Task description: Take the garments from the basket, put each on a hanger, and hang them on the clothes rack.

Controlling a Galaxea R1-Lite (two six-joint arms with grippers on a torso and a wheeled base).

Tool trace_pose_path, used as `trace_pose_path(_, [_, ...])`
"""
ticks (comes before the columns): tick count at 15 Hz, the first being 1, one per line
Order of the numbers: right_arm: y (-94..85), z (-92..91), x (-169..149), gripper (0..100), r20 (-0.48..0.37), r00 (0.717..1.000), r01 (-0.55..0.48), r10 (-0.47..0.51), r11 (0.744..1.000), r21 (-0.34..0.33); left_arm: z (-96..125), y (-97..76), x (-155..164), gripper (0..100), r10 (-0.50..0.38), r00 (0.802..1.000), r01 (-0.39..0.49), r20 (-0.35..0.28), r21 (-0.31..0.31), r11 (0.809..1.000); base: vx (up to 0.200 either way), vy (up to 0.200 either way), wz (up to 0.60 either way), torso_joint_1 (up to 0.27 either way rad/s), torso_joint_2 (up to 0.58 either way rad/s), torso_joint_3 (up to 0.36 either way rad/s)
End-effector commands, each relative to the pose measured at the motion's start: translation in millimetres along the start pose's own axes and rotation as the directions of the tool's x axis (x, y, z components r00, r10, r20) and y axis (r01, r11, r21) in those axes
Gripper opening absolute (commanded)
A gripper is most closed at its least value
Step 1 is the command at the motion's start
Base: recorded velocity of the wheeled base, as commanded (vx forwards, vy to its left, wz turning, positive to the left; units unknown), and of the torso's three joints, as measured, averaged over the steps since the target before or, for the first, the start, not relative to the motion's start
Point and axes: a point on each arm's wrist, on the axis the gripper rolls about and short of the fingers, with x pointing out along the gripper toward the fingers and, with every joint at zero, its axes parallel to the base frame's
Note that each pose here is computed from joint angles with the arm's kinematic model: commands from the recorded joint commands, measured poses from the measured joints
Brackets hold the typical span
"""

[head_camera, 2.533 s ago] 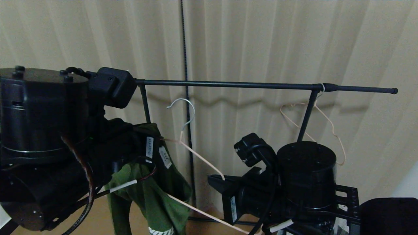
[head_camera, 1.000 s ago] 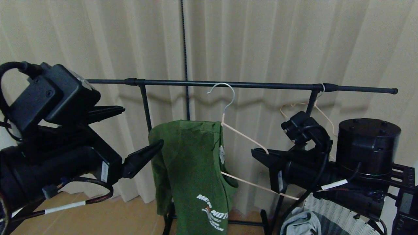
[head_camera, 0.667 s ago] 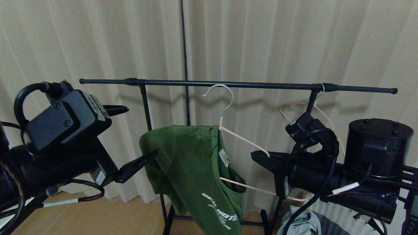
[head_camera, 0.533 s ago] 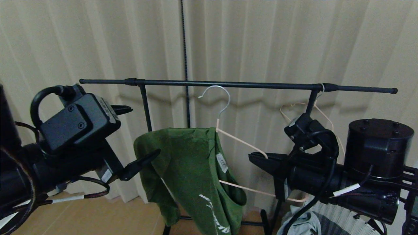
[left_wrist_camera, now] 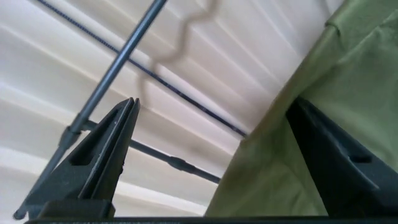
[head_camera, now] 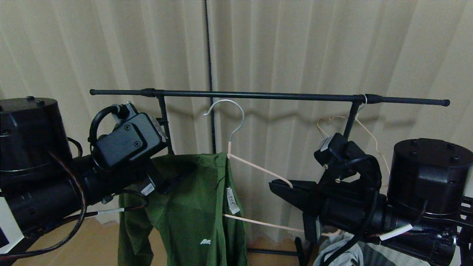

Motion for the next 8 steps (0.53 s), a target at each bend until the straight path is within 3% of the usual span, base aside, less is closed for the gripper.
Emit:
trace_pose_path(1, [3.6, 0.5, 0.0, 0, 0.002, 1.000, -0.013, 0.013, 1.000, -0.004, -3.3, -2.9, 4.3, 100, -0.014, 1.000, 0.014, -0.014, -0.002, 1.000, 0.000, 0.000, 0.00, 0.000, 0.00, 0.000])
trace_pose_path(3, [4.4, 0.3, -0.4, 0, 0.002, 1.000, -0.016, 0.016, 1.000, -0.005, -5.9, -4.6, 2.2, 100, -0.018, 1.000, 0.018, -0.022, -0.001, 1.000, 0.000, 0.000, 0.00, 0.000, 0.00, 0.000])
trace_pose_path(4, [4.4, -0.1, -0.5, 0, 0.001, 1.000, -0.016, 0.016, 1.000, -0.004, -7.4, -5.7, 2.0, 0, -0.022, 0.999, 0.022, -0.026, -0.003, 1.000, 0.000, 0.000, 0.00, 0.000, 0.00, 0.000])
trace_pose_path(8, [4.5, -0.1, -1.3, 0, 0.025, 1.000, -0.016, 0.016, 1.000, -0.006, -8.1, -6.4, 2.6, 0, -0.025, 0.999, 0.025, -0.029, -0.004, 1.000, 0.000, 0.000, 0.00, 0.000, 0.00, 0.000])
